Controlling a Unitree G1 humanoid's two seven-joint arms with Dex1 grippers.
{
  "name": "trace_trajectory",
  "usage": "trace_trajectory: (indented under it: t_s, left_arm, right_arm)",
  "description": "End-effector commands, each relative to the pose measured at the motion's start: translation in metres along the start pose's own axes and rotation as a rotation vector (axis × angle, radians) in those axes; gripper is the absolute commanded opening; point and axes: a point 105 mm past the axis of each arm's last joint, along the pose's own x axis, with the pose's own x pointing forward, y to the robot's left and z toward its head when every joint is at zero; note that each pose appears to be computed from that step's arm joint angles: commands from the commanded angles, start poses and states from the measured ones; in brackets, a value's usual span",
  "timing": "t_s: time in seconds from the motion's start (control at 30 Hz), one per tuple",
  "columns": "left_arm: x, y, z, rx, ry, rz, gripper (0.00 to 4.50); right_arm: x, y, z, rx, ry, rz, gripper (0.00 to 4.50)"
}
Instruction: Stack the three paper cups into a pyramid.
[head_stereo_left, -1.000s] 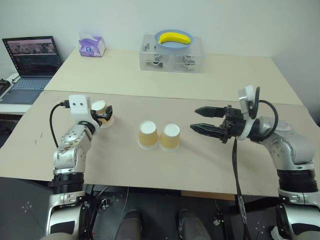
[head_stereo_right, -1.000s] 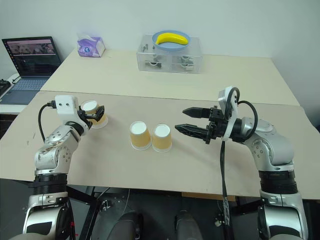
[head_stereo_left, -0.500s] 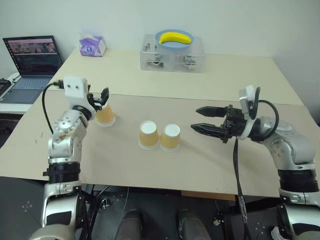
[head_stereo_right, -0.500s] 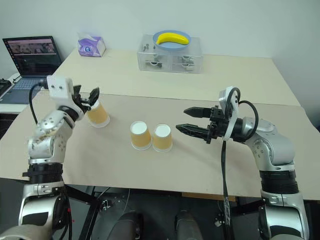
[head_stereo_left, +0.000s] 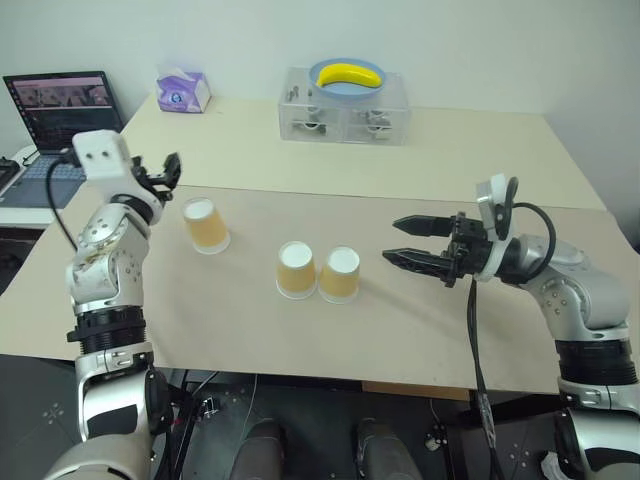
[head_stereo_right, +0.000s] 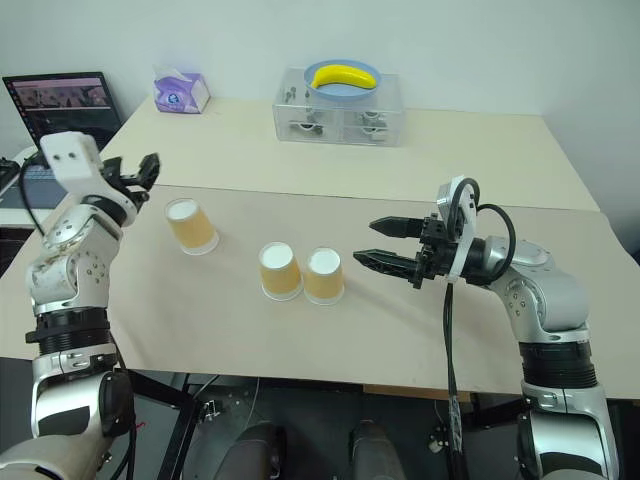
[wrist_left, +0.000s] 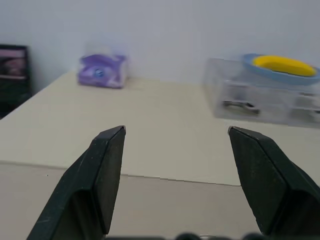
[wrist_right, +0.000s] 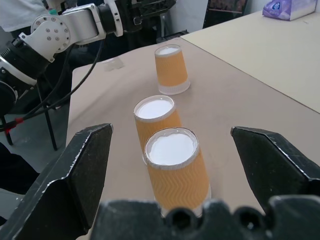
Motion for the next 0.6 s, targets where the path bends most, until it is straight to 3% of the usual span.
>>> trace_trajectory:
  t_s: [0.03, 0.23, 0.53, 0.6]
  left_arm:
    - [-0.004, -0.018, -0.003, 0.008, -0.016, -0.039, 3.47]
    - [-0.011, -0.043, -0.009, 0.006, -0.015, -0.126, 3.47]
    - [-0.012, -0.046, -0.014, 0.005, -0.001, -0.121, 3.47]
    - [-0.011, -0.046, -0.017, -0.015, 0.016, -0.117, 4.00]
  right_arm:
    - [-0.003, 0.004, 0.021, -0.072, -0.041, 0.010, 4.50]
    - [-0.003, 0.005, 0.020, -0.076, -0.034, 0.010, 4.50]
    - [-0.005, 0.007, 0.019, -0.068, -0.038, 0.004, 4.50]
    - [-0.004, 0.007, 0.019, -0.065, -0.041, 0.006, 4.50]
